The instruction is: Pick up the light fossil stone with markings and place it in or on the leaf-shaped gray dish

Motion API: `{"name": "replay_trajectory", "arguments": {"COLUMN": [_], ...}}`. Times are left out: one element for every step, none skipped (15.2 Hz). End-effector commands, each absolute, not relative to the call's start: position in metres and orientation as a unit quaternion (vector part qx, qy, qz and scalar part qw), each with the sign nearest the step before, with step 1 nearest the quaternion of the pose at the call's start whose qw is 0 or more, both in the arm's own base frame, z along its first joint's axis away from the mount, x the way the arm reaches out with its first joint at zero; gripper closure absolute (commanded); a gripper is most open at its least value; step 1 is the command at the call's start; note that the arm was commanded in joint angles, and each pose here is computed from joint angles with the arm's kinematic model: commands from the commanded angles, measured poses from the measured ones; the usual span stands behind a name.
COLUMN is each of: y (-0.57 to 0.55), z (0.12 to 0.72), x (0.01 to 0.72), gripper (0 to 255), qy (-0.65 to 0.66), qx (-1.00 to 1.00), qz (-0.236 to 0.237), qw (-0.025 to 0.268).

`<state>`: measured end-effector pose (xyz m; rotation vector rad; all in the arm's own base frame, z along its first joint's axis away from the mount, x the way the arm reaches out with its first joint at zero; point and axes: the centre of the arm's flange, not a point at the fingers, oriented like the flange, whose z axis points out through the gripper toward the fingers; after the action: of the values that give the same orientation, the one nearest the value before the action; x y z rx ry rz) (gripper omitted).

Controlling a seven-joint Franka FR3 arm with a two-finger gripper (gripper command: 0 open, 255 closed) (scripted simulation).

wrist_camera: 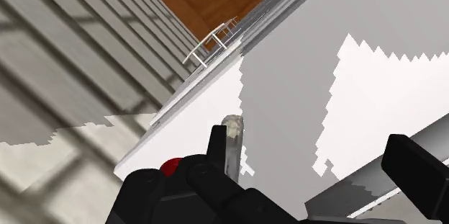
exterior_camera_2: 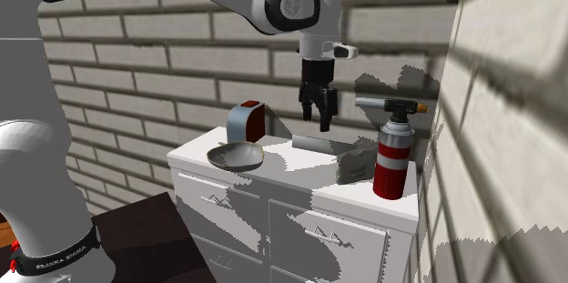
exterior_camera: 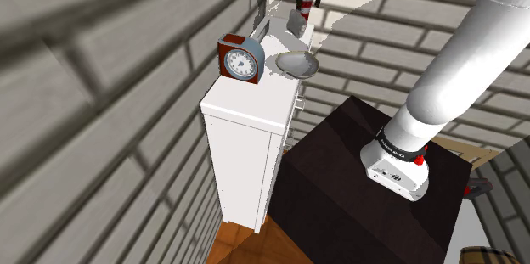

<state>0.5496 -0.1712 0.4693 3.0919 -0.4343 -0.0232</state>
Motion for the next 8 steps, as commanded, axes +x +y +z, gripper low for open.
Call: {"name": "replay_trajectory", "arguments": {"y": [-0.187,-0.195,-0.203,-0.212,-0.22,-0.228,-0.237,-0.245], "z": [0.458,0.452,0.446,0.441,0.435,0.429,0.423,0.417], "x": [0.568,0.577,0.586,0.595,0.604,0.612,0.621,0.63], "gripper": [0,0,0,0,0,0,0,0], "qy": [-0.148,-0.153,-0.157,-0.161,-0.166,-0.17,-0.175,-0.179], "qx": [0.989,0.988,0.988,0.987,0.986,0.985,0.985,0.984], "qz": [-0.008,-0.008,-0.008,-0.008,-0.008,-0.008,-0.008,-0.008], "qw": [0.007,0.006,0.005,0.003,0.002,0.001,-0.001,-0.002]}}
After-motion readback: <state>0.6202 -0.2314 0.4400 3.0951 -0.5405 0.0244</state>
